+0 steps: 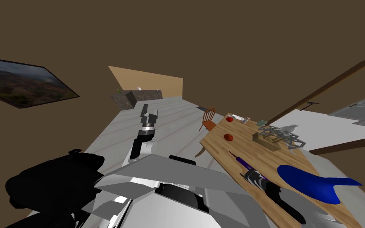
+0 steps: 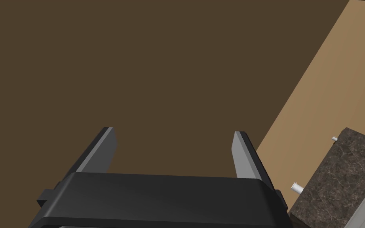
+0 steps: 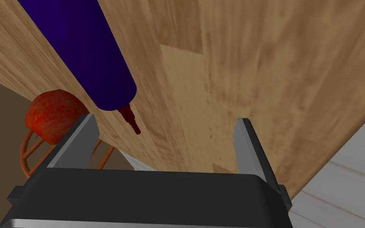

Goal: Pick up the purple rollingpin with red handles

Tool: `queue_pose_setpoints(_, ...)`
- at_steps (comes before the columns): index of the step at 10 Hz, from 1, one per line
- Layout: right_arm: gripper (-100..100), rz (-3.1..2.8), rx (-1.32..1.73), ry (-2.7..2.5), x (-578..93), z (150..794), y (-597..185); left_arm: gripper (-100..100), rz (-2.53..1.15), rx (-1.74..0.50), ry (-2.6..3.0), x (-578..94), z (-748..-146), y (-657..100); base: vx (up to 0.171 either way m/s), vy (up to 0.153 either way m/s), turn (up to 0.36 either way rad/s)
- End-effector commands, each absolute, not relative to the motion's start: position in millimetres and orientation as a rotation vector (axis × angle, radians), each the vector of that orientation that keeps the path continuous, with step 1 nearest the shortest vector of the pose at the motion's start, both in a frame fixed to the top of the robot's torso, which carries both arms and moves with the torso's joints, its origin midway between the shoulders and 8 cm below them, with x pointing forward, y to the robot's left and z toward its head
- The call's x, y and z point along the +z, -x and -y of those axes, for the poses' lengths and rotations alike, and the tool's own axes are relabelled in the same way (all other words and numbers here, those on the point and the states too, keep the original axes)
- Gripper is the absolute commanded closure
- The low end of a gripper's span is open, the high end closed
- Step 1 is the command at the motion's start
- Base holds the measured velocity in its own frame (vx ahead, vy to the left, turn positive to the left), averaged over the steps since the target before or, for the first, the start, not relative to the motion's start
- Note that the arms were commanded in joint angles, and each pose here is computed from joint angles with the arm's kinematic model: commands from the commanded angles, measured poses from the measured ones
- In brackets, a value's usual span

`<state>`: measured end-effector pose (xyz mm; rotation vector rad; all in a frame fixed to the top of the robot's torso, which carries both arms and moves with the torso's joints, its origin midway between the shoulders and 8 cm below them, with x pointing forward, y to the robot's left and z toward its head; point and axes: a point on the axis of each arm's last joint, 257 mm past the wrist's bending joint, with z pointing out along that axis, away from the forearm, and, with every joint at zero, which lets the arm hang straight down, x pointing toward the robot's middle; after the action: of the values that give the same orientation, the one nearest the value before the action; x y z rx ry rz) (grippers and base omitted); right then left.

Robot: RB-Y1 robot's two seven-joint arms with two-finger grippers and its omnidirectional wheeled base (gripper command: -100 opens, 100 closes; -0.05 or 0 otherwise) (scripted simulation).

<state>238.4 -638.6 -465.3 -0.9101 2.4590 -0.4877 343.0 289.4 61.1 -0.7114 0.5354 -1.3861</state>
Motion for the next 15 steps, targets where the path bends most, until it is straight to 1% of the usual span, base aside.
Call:
queue_pose_setpoints(1, -100, -2.485, -0.514, 0.922, -467, 652, -229, 0, -0.535, -1.386, 0.711, 61, -289, -343, 0.049, -0.047, 0.079)
queue_pose_setpoints(2, -100, -2.521, -0.545, 0.964, -469, 665, -211, 0, -0.535, -1.386, 0.711, 61, -289, -343, 0.046, -0.045, 0.145)
queue_pose_setpoints(4, -100, -2.531, -0.555, 0.958, -469, 670, -207, 0, -0.535, -1.386, 0.711, 61, -289, -343, 0.023, -0.033, 0.038)
queue_pose_setpoints(5, -100, -2.573, -0.589, 0.992, -470, 685, -186, 0, -0.535, -1.386, 0.711, 61, -289, -343, 0.027, -0.026, 0.129)
queue_pose_setpoints(6, -100, -2.567, -0.584, 0.995, -470, 683, -188, 0, -0.535, -1.386, 0.711, 61, -289, -343, 0.025, -0.031, 0.087)
queue_pose_setpoints(8, -100, -2.669, -0.654, 1.069, -471, 716, -135, 0, -0.535, -1.386, 0.711, 61, -289, -343, 0.055, -0.072, 0.215)
queue_pose_setpoints(11, -100, -2.666, -0.649, 1.073, -471, 716, -137, 0, -0.535, -1.386, 0.711, 61, -289, -343, 0.028, -0.046, 0.017)
queue_pose_setpoints(12, 0, -2.667, -0.651, 1.070, -471, 716, -137, 0, -0.535, -1.386, 0.711, 61, -289, -343, 0.000, 0.000, 0.000)
queue_pose_setpoints(13, -100, -2.676, -0.653, 1.055, -482, 709, -134, 0, -0.535, -1.386, 0.711, 61, -289, -343, 0.003, -0.049, 0.089)
queue_pose_setpoints(15, -100, -2.683, -0.654, 1.043, -491, 703, -131, 0, -0.535, -1.386, 0.711, 61, -289, -343, 0.009, -0.065, 0.064)
